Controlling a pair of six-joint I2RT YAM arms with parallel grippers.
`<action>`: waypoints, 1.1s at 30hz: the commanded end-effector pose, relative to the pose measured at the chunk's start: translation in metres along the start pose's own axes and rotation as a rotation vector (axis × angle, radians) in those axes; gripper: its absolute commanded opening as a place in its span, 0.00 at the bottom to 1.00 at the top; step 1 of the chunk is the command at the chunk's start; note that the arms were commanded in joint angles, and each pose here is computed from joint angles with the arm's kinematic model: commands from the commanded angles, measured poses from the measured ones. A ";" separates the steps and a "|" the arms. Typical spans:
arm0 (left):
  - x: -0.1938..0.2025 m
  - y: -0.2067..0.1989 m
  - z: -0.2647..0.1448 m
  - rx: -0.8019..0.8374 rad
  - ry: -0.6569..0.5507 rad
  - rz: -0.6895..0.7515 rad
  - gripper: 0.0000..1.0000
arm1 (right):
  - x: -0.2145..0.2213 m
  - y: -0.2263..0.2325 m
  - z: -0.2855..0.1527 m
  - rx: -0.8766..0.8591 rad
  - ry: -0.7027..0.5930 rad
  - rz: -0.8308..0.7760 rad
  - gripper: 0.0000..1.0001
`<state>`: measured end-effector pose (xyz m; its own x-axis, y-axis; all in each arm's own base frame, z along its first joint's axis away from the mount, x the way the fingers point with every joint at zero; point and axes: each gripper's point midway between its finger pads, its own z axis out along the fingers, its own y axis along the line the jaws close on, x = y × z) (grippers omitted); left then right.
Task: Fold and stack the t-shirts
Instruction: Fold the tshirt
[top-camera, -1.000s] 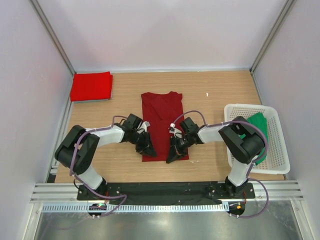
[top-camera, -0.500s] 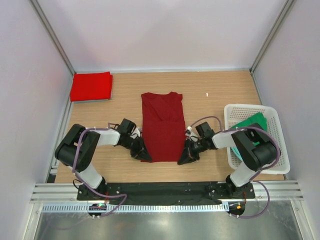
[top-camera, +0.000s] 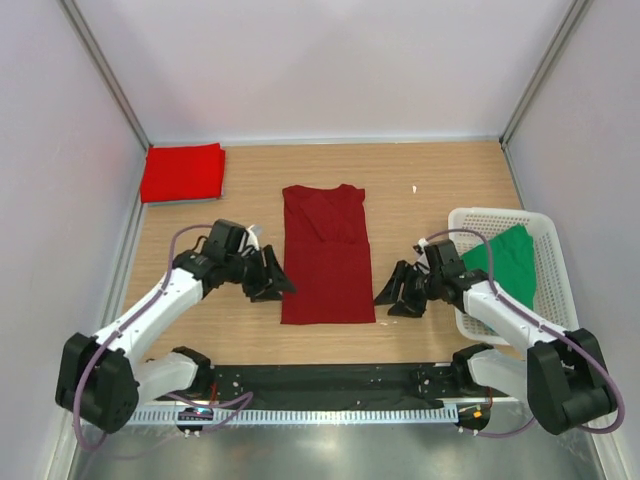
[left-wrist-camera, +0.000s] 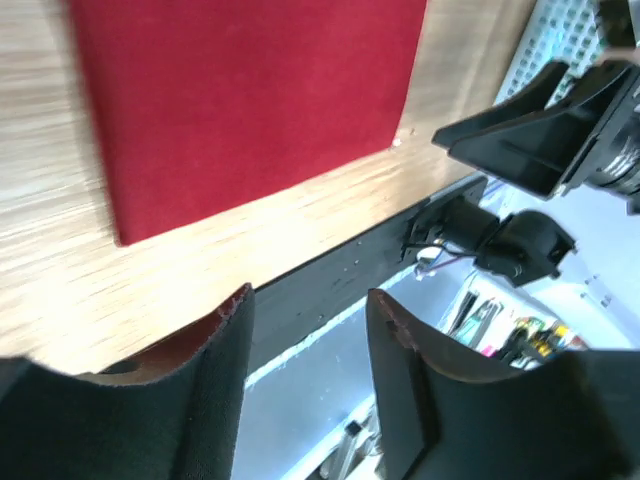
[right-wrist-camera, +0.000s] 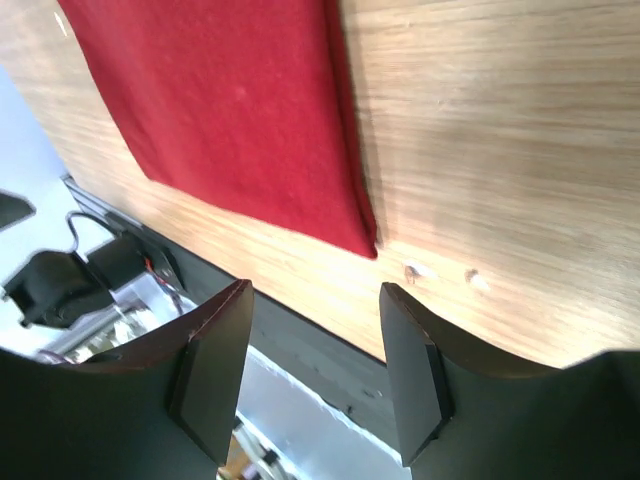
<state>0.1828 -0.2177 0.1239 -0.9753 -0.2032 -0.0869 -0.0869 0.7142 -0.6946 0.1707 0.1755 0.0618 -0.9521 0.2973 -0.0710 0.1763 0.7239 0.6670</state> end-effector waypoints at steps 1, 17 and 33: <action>0.014 0.041 -0.002 -0.096 0.024 -0.239 0.49 | 0.005 -0.009 0.011 0.006 -0.008 0.108 0.59; 0.008 0.083 0.034 -0.051 -0.092 -0.607 0.43 | 0.008 -0.008 0.034 -0.031 -0.128 0.278 0.52; 0.018 0.094 0.040 -0.086 -0.061 -0.667 0.43 | 0.021 -0.017 0.049 0.016 -0.081 0.329 0.45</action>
<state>0.1599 -0.1795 0.0275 -0.6982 -0.6497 0.3008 -0.6850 0.4841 -0.5444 0.1586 0.2018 0.0225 -0.8331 0.5453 0.0928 0.4590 0.5877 0.6663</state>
